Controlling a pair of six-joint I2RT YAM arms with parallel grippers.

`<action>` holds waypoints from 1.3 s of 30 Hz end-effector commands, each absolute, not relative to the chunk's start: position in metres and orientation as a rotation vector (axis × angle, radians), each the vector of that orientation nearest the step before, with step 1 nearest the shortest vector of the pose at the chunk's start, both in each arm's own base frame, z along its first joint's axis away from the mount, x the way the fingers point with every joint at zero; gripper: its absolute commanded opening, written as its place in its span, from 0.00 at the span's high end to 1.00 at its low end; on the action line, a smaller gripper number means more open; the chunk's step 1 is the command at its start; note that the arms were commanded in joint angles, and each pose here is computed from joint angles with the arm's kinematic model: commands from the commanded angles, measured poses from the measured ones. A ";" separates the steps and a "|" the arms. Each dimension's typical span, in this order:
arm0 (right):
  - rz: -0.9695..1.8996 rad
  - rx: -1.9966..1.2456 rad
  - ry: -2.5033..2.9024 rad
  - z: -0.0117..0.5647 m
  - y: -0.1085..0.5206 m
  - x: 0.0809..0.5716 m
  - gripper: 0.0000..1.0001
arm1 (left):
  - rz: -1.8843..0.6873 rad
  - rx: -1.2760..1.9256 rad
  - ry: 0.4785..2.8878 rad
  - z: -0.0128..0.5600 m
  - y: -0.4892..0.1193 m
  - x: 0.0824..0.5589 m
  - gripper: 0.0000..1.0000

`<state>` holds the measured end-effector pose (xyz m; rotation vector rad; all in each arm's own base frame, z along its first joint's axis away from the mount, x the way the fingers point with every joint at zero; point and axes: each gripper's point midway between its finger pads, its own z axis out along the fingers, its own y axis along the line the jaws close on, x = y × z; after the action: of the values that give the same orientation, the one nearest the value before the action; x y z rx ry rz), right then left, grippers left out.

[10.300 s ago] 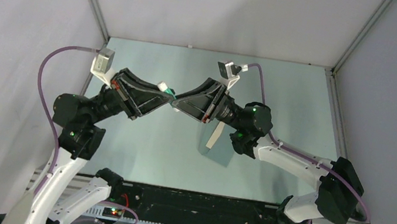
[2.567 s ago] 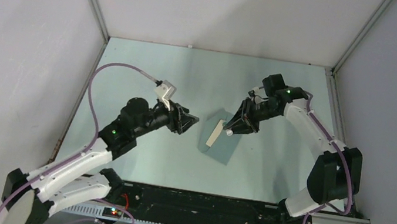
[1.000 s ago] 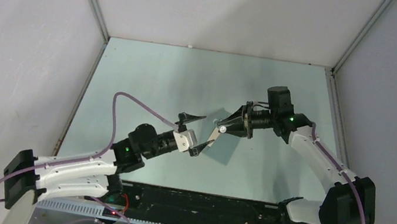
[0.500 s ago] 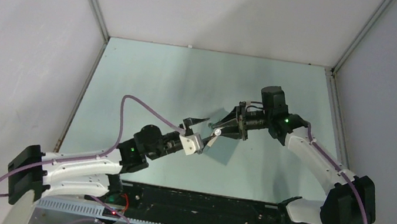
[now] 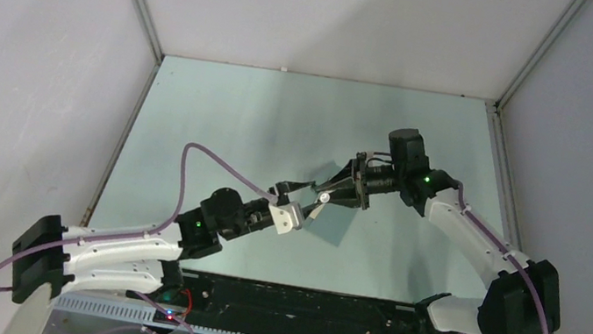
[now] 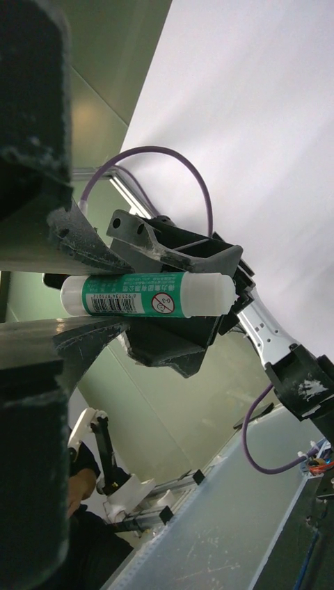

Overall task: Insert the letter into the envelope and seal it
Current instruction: Paint the envelope at the center of the board.

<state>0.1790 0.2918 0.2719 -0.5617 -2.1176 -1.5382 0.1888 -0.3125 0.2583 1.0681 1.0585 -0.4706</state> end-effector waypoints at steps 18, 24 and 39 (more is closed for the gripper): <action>-1.575 -0.462 -2.040 0.284 0.295 0.178 0.58 | -0.535 1.068 1.011 0.282 -0.323 0.175 1.00; -1.715 -0.503 -2.093 0.297 0.272 0.200 0.41 | -0.569 1.012 1.130 0.273 -0.313 0.177 1.00; -1.062 -0.384 -3.456 0.223 0.163 0.234 0.56 | -0.963 0.597 1.485 0.299 -0.291 0.201 1.00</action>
<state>0.2350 0.2124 0.2675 -0.5807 -2.9088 -1.6353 0.2025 -0.2882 0.2584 0.7578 1.4767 -0.7414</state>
